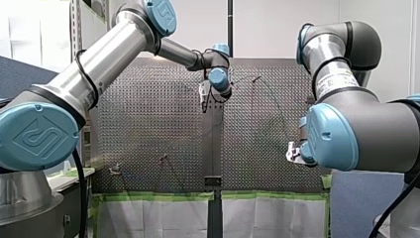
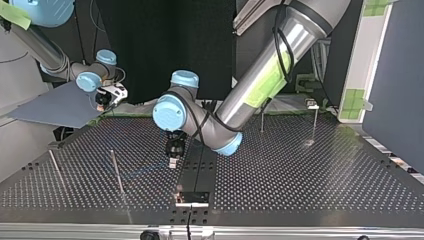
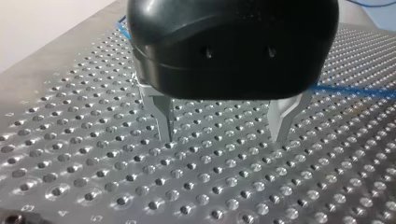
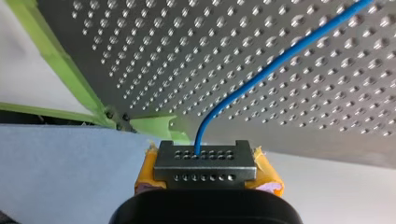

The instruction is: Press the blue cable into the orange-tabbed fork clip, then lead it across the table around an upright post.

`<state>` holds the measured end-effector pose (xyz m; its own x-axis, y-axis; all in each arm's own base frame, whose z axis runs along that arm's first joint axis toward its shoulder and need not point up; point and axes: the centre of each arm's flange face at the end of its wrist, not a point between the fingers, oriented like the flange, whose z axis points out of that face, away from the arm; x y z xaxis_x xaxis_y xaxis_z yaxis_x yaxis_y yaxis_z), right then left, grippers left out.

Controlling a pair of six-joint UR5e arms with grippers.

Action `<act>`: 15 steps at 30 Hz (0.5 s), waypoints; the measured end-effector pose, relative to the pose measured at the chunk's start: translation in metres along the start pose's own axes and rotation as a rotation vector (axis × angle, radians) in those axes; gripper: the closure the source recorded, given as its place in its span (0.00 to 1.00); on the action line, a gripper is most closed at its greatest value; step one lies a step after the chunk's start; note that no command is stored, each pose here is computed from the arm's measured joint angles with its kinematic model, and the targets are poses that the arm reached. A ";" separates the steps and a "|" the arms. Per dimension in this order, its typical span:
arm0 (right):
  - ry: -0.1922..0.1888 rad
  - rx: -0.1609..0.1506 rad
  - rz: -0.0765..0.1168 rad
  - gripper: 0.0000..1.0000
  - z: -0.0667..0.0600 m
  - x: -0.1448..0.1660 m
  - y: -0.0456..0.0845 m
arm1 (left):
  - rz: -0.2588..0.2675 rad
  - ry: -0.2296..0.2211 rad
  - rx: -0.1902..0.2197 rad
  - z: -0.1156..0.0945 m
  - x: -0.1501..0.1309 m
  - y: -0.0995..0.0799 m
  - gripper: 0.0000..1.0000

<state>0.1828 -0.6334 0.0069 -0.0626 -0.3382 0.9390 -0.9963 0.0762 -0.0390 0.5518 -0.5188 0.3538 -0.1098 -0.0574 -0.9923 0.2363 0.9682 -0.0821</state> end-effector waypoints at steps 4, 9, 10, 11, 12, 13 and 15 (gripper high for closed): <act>-0.005 -0.009 0.005 1.00 0.004 -0.005 0.008 | 0.004 0.017 0.002 -0.003 0.002 -0.002 0.00; -0.008 -0.005 0.009 1.00 0.006 -0.007 0.013 | 0.005 0.053 -0.001 -0.011 0.005 -0.005 0.00; -0.009 -0.003 0.009 1.00 0.006 -0.007 0.013 | 0.003 0.060 -0.006 -0.012 0.006 -0.005 0.00; -0.010 0.000 0.009 1.00 0.006 -0.007 0.013 | 0.000 0.069 -0.013 -0.014 0.006 -0.006 0.00; -0.010 0.003 0.009 1.00 0.006 -0.007 0.013 | -0.004 0.075 -0.018 -0.015 0.006 -0.006 0.00; -0.010 0.005 0.010 1.00 0.006 -0.007 0.013 | -0.008 0.079 -0.023 -0.017 0.005 -0.006 0.00; -0.010 0.007 0.010 1.00 0.007 -0.007 0.013 | -0.021 0.092 -0.028 -0.020 0.004 -0.007 0.00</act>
<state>0.1701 -0.6361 -0.0025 -0.0728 -0.3472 0.9350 -0.9961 0.0727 -0.0506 0.5308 -0.5213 0.3523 -0.2024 -0.0560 -0.9777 0.2058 0.9736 -0.0984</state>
